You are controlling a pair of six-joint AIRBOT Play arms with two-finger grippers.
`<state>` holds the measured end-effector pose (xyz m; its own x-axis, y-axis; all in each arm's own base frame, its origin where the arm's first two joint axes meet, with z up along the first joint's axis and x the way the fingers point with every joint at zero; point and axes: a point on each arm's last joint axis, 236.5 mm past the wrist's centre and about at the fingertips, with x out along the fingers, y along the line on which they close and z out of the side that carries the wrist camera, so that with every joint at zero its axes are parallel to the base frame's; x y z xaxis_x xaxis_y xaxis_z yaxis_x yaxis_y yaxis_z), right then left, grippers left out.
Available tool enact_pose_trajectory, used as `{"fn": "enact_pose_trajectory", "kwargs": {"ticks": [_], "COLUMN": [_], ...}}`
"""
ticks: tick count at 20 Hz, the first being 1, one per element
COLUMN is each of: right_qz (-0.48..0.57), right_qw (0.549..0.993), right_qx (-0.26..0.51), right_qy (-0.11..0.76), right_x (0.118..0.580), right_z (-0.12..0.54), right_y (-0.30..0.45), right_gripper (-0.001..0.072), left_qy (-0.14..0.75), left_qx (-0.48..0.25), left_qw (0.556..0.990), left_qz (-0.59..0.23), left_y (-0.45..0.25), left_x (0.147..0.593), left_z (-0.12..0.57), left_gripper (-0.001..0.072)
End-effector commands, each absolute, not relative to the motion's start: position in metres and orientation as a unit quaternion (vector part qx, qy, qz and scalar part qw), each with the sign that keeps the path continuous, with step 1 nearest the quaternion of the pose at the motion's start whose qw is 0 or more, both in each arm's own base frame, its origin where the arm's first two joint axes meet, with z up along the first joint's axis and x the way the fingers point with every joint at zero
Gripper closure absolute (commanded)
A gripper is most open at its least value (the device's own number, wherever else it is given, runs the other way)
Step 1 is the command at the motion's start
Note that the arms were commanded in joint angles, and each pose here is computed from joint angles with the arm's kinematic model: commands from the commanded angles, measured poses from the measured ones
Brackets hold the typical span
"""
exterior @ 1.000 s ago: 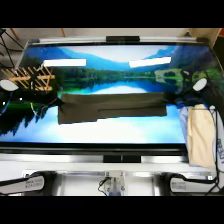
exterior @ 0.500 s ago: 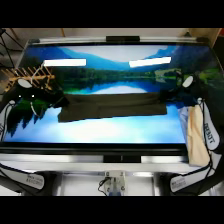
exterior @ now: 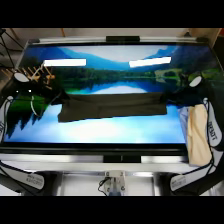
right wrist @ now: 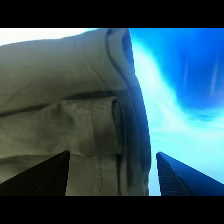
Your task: Fold the shirts.
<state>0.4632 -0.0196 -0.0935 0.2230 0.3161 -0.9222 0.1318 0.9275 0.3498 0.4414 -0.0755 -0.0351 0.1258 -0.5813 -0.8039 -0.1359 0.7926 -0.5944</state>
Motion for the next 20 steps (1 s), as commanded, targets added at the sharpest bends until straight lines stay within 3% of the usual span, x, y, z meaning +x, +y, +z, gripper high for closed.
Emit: {"fn": "enact_pose_trajectory", "kwargs": {"ticks": [1,2,3,5,7,8,10,11,13,17,20], "right_qz": [0.098,0.114,0.122,0.124,0.136,0.147,0.163,0.169,0.186,0.204,0.201], "right_qw": [0.725,0.720,0.719,0.722,0.725,0.728,0.745,0.755,0.772,0.794,0.816], "right_qx": [0.241,0.242,0.240,0.243,0.255,0.260,0.251,0.242,0.230,0.232,0.232], "right_qy": [0.638,0.640,0.640,0.636,0.626,0.617,0.596,0.585,0.562,0.523,0.489], "right_x": [0.454,0.452,0.452,0.455,0.459,0.461,0.464,0.463,0.456,0.426,0.406], "right_z": [-0.104,-0.105,-0.105,-0.104,-0.097,-0.088,-0.059,-0.039,0.006,0.094,0.145], "right_y": [0.002,0.010,0.015,0.019,0.026,0.029,0.031,0.031,0.038,0.053,0.059], "right_gripper": [0.0057,0.0069,0.0149,0.0406,0.0572,0.0638,0.0637,0.0638,0.0638,0.0637,0.0637], "left_qy": [0.630,0.618,0.609,0.598,0.594,0.589,0.571,0.561,0.551,0.565,0.545], "left_qx": [-0.280,-0.281,-0.283,-0.284,-0.267,-0.260,-0.248,-0.241,-0.234,-0.268,-0.300], "left_qw": [0.697,0.700,0.702,0.701,0.705,0.711,0.728,0.736,0.741,0.706,0.713], "left_qz": [-0.197,-0.222,-0.238,-0.264,-0.280,-0.284,-0.288,-0.291,-0.304,-0.334,-0.324], "left_y": [-0.096,-0.110,-0.122,-0.148,-0.170,-0.181,-0.209,-0.225,-0.268,-0.362,-0.400], "left_x": [0.442,0.443,0.445,0.445,0.444,0.445,0.453,0.457,0.456,0.429,0.430], "left_z": [-0.012,-0.002,0.006,0.015,0.015,0.014,0.011,0.008,-0.004,-0.038,-0.049], "left_gripper": [0.0186,0.0187,0.0187,0.0187,0.0190,0.0237,0.0610,0.0671,0.0671,0.0671,0.0672]}}
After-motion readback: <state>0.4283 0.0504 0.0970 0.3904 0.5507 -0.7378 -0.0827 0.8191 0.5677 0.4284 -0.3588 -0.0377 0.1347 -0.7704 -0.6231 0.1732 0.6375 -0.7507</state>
